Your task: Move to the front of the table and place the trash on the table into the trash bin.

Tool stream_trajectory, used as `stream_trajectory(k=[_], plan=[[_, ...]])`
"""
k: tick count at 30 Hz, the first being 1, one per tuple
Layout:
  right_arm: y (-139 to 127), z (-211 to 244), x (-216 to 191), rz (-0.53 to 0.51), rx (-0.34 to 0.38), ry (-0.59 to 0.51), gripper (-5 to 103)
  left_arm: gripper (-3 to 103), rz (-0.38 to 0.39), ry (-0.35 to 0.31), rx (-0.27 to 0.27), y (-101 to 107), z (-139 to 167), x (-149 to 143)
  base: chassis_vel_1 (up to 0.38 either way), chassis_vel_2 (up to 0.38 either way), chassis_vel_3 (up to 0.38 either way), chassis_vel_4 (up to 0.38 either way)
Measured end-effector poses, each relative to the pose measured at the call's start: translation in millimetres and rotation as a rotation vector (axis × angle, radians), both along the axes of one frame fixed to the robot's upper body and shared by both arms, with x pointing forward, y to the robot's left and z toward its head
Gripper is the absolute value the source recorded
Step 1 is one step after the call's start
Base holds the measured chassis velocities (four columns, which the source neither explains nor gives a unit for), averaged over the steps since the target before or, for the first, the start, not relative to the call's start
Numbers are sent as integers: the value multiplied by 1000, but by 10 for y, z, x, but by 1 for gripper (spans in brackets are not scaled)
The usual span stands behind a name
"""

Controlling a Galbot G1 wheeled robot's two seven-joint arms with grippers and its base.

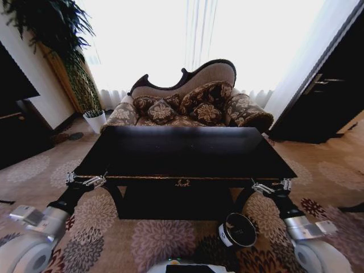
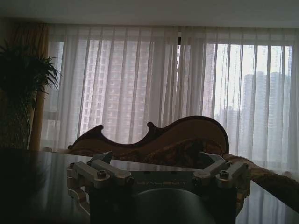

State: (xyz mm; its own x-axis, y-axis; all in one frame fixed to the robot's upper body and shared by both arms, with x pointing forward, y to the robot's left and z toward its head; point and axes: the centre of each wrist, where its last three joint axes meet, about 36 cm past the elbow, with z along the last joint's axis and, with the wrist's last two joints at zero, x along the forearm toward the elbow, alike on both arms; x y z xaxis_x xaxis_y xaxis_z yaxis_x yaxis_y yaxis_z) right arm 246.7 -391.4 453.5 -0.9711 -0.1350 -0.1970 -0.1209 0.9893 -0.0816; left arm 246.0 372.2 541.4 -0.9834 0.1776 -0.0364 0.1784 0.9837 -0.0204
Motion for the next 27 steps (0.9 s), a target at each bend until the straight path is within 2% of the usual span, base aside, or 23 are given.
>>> stream_trajectory(k=[27], plan=[[-1, -7, -4, -2, 1, 1, 100, 100, 0, 0, 0, 0, 0, 0, 0, 0, 0, 0]])
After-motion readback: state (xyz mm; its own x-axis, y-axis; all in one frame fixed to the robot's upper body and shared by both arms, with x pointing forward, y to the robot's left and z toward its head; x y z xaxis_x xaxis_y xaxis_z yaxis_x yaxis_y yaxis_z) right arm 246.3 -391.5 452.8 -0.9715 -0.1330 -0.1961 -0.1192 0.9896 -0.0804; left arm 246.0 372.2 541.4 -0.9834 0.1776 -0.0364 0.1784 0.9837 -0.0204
